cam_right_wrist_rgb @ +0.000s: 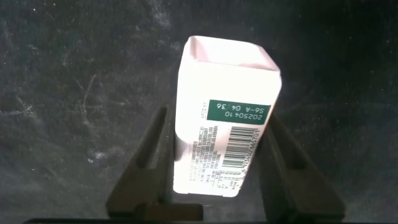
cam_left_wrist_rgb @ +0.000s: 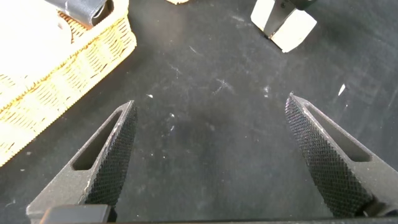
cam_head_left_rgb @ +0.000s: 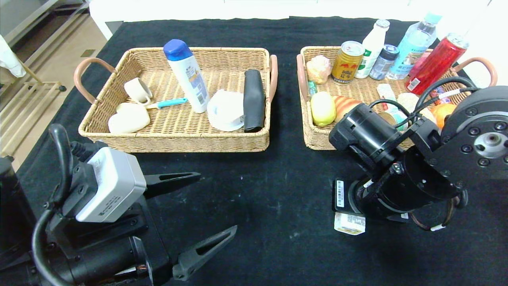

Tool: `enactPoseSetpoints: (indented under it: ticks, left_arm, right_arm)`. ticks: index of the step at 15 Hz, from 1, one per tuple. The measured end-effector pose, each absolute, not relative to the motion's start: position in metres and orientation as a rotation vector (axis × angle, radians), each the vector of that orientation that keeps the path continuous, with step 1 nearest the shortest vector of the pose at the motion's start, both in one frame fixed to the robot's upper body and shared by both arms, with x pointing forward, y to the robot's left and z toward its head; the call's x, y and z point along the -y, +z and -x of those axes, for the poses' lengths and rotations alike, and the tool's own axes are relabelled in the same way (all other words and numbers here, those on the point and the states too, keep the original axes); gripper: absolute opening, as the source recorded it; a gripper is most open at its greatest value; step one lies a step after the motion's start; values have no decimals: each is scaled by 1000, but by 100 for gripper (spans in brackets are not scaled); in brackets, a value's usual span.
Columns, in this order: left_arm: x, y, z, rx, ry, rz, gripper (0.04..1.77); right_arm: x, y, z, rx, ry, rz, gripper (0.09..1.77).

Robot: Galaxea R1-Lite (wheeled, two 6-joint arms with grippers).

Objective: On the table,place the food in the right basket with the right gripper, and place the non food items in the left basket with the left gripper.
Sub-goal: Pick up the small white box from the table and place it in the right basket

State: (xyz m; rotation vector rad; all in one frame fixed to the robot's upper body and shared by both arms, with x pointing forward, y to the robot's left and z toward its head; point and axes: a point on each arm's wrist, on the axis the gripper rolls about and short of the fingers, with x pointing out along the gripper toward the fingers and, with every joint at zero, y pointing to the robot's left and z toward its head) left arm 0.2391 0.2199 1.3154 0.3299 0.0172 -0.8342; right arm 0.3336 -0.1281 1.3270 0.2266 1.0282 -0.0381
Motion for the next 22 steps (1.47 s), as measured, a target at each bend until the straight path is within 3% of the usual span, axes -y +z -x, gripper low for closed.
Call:
enactPoseSetpoints:
  ticks: [12, 18, 22]
  left_arm:
    - [-221, 1316, -237, -10, -852, -328, 172]
    - [-222, 1318, -233, 8, -868, -330, 172]
    - [-222, 1319, -233, 12, -867, -330, 172]
  right_arm:
    - [127, 1328, -330, -1028, -26, -219, 81]
    - [148, 1364, -309, -927, 28, -237, 81]
    - [165, 1400, -297, -756, 74, -157, 81]
